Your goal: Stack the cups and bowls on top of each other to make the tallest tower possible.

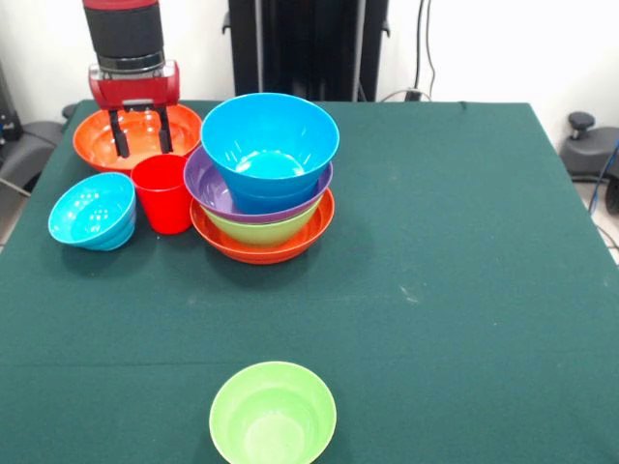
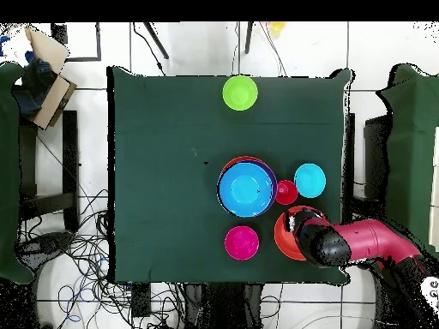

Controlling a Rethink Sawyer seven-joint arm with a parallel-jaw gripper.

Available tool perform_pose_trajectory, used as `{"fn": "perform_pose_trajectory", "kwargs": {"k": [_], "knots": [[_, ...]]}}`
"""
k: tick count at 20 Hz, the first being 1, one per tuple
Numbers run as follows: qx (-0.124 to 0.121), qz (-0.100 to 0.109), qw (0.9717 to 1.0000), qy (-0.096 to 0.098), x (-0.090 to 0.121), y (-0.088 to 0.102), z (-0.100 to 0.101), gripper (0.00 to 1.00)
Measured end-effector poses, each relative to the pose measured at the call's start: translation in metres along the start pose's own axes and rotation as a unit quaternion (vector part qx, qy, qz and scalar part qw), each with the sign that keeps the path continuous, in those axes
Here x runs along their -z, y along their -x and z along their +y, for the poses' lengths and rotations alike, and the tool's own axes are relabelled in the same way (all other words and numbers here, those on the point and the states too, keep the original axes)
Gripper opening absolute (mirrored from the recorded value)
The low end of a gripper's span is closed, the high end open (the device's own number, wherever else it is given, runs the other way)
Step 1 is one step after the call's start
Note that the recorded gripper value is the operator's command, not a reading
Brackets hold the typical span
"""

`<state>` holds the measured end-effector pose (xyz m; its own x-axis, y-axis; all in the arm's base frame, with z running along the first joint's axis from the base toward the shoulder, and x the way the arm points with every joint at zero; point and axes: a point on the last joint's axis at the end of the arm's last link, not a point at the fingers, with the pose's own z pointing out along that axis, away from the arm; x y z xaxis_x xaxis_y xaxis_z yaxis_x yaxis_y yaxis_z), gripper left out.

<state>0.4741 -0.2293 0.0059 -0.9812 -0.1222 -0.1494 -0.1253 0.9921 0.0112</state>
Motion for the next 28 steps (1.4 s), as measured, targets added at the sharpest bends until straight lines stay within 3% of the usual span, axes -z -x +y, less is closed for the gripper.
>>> {"fn": "perform_pose_trajectory", "kwargs": {"k": [7, 10, 14, 15, 24, 28], "knots": [[0.004, 0.002, 1.0000, 0.005, -0.003, 0.001, 0.006, 1.00], [0.019, 0.003, 0.9997, 0.012, -0.018, 0.003, 0.021, 1.00], [0.040, -0.013, 0.9988, 0.022, -0.042, 0.013, 0.039, 1.00], [0.046, -0.018, 0.9984, 0.027, -0.050, 0.015, 0.045, 0.00], [0.050, -0.012, 0.9977, 0.043, -0.070, 0.007, 0.061, 0.00], [0.051, -0.014, 0.9978, 0.041, -0.070, 0.006, 0.060, 0.00]]}}
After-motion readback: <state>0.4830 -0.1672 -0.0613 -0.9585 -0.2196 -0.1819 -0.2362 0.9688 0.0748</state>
